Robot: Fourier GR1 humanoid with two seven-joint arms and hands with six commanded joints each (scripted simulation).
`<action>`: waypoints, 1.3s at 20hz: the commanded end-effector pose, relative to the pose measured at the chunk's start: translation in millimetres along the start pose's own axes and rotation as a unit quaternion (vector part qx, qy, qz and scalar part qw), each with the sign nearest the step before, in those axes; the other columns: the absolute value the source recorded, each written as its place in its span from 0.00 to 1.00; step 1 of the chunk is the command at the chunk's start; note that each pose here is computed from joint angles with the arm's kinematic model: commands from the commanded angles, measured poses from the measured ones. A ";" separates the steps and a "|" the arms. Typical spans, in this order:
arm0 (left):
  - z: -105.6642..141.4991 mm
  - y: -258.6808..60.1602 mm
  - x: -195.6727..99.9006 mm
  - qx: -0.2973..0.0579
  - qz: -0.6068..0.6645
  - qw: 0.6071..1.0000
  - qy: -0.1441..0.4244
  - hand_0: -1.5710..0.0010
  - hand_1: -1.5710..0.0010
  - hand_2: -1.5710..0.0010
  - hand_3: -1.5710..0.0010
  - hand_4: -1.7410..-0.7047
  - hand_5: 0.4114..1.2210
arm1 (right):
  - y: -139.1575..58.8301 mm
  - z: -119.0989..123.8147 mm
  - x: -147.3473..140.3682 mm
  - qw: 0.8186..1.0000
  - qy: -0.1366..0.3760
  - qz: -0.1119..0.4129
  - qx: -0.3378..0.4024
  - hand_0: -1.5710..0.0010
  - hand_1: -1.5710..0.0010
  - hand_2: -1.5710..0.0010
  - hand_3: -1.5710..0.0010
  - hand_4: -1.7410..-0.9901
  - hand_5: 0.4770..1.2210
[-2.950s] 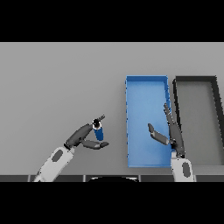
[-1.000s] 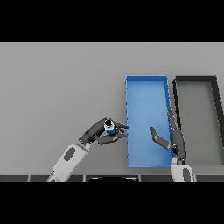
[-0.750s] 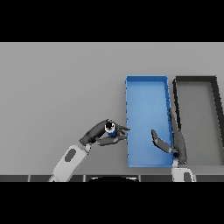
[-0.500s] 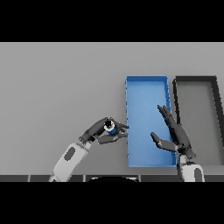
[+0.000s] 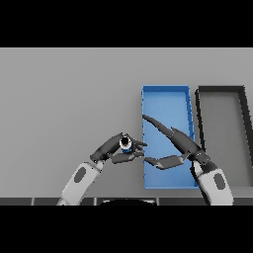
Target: Pick up the blue pipe and place it into the blue bin.
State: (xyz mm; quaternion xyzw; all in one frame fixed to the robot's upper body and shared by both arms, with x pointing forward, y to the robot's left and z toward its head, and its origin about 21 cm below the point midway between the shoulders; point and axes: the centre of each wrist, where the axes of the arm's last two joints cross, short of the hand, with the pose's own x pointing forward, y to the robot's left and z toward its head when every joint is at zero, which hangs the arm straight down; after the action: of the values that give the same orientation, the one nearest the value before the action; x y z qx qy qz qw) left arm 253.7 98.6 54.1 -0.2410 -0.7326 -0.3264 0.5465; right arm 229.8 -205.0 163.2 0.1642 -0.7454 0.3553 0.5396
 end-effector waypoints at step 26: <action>-1.4 1.6 -9.6 -0.012 0.030 0.999 0.033 0.00 0.00 0.00 0.05 0.03 1.00 | 41.6 -101.4 13.9 0.985 -0.026 -0.018 0.170 0.12 0.12 0.11 0.20 0.12 0.61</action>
State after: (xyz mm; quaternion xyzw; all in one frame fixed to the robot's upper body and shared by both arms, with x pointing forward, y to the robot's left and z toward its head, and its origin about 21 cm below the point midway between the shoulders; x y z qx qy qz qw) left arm 258.4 98.6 45.2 -0.2576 -0.7006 -0.3287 0.5785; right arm 268.3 -102.6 178.0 0.2791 -0.6855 0.4612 0.4893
